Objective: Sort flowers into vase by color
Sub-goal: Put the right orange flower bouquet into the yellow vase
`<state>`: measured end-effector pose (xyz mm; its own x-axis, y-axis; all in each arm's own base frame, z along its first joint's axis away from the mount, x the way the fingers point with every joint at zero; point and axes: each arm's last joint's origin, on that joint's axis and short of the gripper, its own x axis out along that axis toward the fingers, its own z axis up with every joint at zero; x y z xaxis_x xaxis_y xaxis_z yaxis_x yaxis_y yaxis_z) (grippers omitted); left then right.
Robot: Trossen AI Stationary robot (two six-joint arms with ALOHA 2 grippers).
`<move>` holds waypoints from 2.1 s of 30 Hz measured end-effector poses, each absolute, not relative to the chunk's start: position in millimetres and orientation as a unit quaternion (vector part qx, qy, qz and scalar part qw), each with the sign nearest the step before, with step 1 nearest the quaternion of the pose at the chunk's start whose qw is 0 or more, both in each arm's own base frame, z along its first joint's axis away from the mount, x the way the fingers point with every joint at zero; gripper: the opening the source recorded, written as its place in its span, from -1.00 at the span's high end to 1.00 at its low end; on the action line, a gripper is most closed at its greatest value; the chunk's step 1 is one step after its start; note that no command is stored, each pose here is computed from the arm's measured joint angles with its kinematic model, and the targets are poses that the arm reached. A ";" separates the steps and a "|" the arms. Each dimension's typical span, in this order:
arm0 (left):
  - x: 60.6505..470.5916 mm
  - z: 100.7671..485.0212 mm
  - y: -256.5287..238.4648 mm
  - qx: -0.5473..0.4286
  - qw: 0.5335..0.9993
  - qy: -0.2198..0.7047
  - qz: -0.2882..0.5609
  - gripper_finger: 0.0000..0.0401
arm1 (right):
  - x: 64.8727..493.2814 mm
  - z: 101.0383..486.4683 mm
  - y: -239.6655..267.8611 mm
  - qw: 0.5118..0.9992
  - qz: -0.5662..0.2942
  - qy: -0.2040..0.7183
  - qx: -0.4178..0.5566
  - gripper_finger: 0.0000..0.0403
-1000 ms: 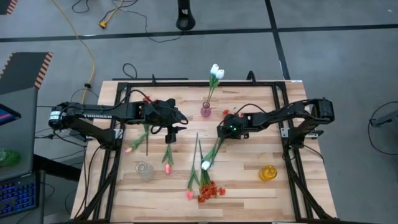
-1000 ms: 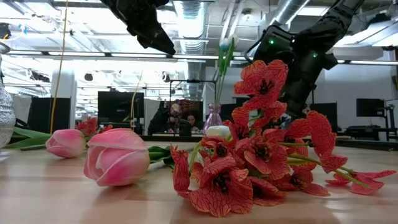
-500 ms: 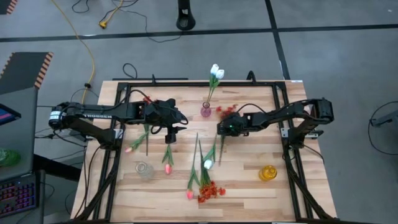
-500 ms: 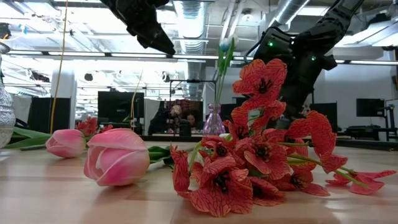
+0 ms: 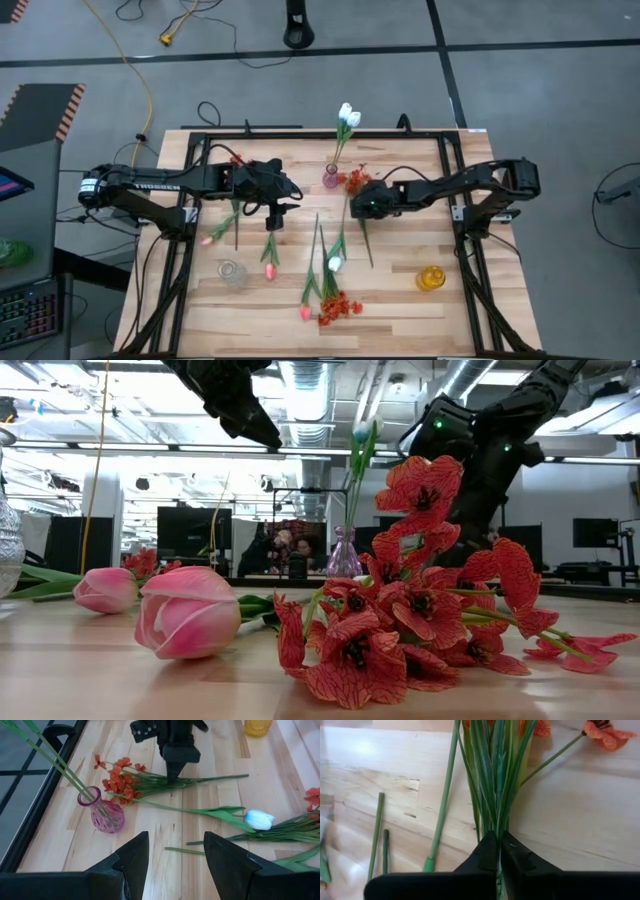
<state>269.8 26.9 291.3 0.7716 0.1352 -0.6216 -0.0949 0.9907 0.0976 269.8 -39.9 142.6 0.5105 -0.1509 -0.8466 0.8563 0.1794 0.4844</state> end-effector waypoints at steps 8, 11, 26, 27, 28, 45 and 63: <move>269.8 291.3 26.9 0.030 0.941 0.332 0.061 0.12 | 247.3 173.4 -37.4 0.711 -0.361 0.345 0.495 0.83; 269.8 291.3 27.0 0.025 0.941 0.332 0.063 0.12 | 234.3 187.1 -36.1 0.713 -0.367 0.343 0.489 0.82; 269.9 291.4 27.0 0.022 0.941 0.331 0.065 0.12 | 177.9 256.8 -24.2 0.805 -0.290 0.249 0.453 0.83; 269.9 291.4 27.0 0.022 0.941 0.331 0.066 0.12 | 174.8 261.2 -22.2 0.813 -0.279 0.239 0.452 0.83; 269.9 291.4 27.0 0.022 0.941 0.331 0.066 0.12 | 171.7 265.0 -20.0 0.819 -0.268 0.231 0.451 0.83; 270.2 291.8 27.1 -0.011 0.942 0.326 0.078 0.12 | 121.8 308.3 22.6 0.926 -0.098 0.125 0.342 0.83; 272.9 295.4 27.4 -0.077 0.946 0.298 0.099 0.12 | 86.6 328.7 47.6 0.979 0.119 0.067 0.151 0.81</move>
<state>272.9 27.4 295.4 0.8026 0.1420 -0.5794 -0.2342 0.9683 -0.0871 86.6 47.6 328.7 0.9628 0.2529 -0.0952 -0.2126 0.9264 0.3107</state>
